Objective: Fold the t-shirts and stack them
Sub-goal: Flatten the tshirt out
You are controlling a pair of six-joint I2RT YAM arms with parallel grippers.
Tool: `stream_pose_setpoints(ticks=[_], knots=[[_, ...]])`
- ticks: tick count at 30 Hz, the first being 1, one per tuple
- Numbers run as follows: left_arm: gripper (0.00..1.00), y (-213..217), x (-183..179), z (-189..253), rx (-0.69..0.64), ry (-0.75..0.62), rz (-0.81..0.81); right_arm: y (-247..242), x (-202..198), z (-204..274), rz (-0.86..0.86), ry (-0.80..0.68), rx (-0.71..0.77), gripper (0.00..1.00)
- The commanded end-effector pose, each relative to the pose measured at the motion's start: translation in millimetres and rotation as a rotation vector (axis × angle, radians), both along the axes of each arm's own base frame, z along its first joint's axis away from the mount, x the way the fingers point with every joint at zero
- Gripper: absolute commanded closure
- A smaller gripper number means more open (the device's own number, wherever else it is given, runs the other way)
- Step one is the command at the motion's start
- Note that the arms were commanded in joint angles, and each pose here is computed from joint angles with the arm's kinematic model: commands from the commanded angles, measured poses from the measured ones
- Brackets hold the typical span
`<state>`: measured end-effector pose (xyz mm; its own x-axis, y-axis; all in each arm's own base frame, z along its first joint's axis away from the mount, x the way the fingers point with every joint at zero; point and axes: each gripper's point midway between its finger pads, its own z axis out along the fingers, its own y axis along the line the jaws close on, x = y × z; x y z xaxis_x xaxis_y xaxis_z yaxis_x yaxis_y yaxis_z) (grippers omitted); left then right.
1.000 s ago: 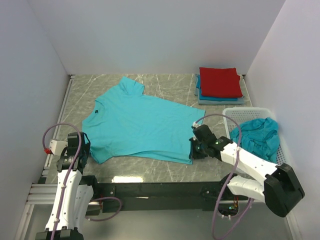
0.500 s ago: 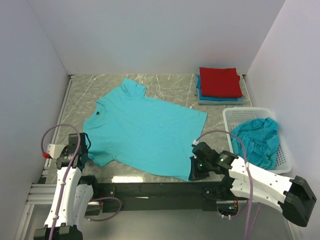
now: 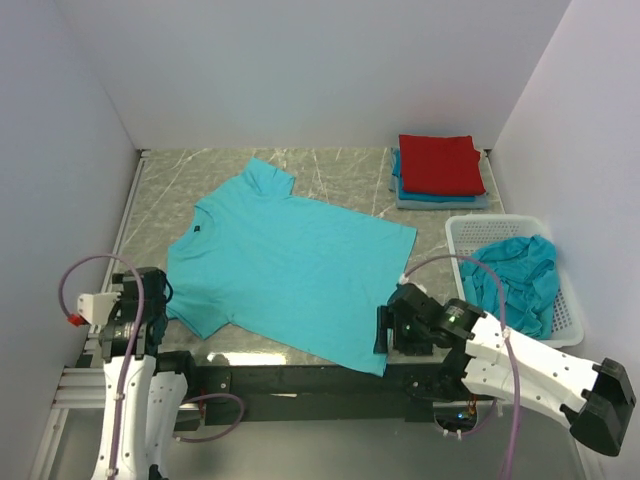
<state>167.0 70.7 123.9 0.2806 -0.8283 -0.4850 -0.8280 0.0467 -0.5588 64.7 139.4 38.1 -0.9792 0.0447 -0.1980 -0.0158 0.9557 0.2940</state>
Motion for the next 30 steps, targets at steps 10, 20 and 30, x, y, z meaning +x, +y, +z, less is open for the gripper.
stream_pose_setpoints(ticks=[10, 20, 30], knots=[[0.01, -63.4, 139.7, 107.6, 0.111, -0.321, -0.650, 31.7, 153.1, 109.8, -0.155, -0.459, 0.049, 0.10], [0.01, -146.6, 308.3, 49.4, -0.097, -0.303, -1.198, 12.0, 295.4, 78.9, -0.224, -0.424, -0.197, 0.10], [0.01, -174.6, 401.5, -22.0, -0.116, -0.188, -1.367, 17.5, 352.4, 19.0, -0.224, -0.292, -0.191, 0.11]])
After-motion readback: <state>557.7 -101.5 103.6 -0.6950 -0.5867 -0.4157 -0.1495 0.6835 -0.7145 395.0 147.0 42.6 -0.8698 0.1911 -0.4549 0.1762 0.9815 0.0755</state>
